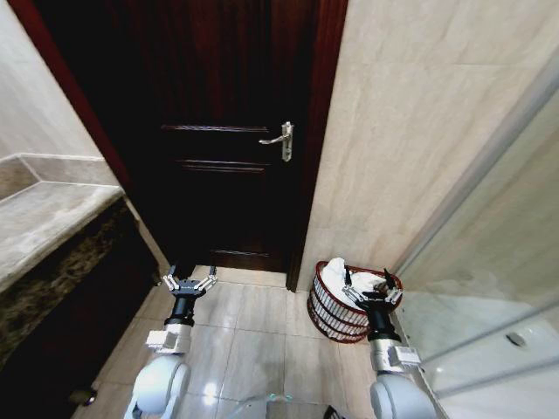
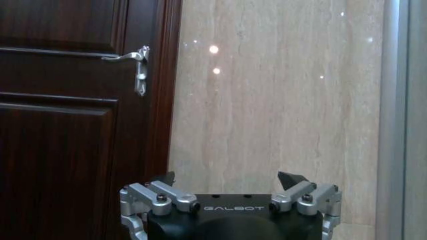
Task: Discard the used towel into the hamper.
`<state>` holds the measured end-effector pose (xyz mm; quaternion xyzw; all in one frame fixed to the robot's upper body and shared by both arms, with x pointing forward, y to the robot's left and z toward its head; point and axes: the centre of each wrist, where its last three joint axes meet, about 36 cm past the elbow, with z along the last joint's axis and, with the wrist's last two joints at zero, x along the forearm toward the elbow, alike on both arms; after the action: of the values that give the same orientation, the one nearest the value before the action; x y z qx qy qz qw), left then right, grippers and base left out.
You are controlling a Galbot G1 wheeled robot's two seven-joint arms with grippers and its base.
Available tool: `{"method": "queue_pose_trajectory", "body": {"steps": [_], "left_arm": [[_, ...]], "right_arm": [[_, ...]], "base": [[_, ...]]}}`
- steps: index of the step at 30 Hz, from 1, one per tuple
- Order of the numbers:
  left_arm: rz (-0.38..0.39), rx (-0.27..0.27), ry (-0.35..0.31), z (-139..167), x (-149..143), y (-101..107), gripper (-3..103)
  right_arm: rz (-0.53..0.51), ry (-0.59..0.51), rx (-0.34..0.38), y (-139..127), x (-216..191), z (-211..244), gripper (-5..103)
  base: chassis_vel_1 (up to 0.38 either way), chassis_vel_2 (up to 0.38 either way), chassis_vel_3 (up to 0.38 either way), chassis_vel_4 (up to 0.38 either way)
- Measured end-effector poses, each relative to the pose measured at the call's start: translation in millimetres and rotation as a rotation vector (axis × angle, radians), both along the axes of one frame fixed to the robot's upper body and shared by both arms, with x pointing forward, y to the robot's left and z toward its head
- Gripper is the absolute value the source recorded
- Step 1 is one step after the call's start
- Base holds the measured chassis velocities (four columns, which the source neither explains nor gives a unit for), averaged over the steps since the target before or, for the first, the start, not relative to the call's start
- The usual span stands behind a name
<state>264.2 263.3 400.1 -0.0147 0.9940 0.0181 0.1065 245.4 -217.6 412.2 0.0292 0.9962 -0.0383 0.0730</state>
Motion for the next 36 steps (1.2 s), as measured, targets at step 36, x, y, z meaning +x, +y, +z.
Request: {"method": "queue_pose_trajectory", "body": {"steps": [36], "left_arm": [[-0.011,0.019,0.001,2.0,0.5,-1.1,100]], "right_arm": [[-0.016,-0.003,0.009,-4.4,-6.1,-2.9,100]], "base": [[0.0,0.0,0.0,0.0]]}}
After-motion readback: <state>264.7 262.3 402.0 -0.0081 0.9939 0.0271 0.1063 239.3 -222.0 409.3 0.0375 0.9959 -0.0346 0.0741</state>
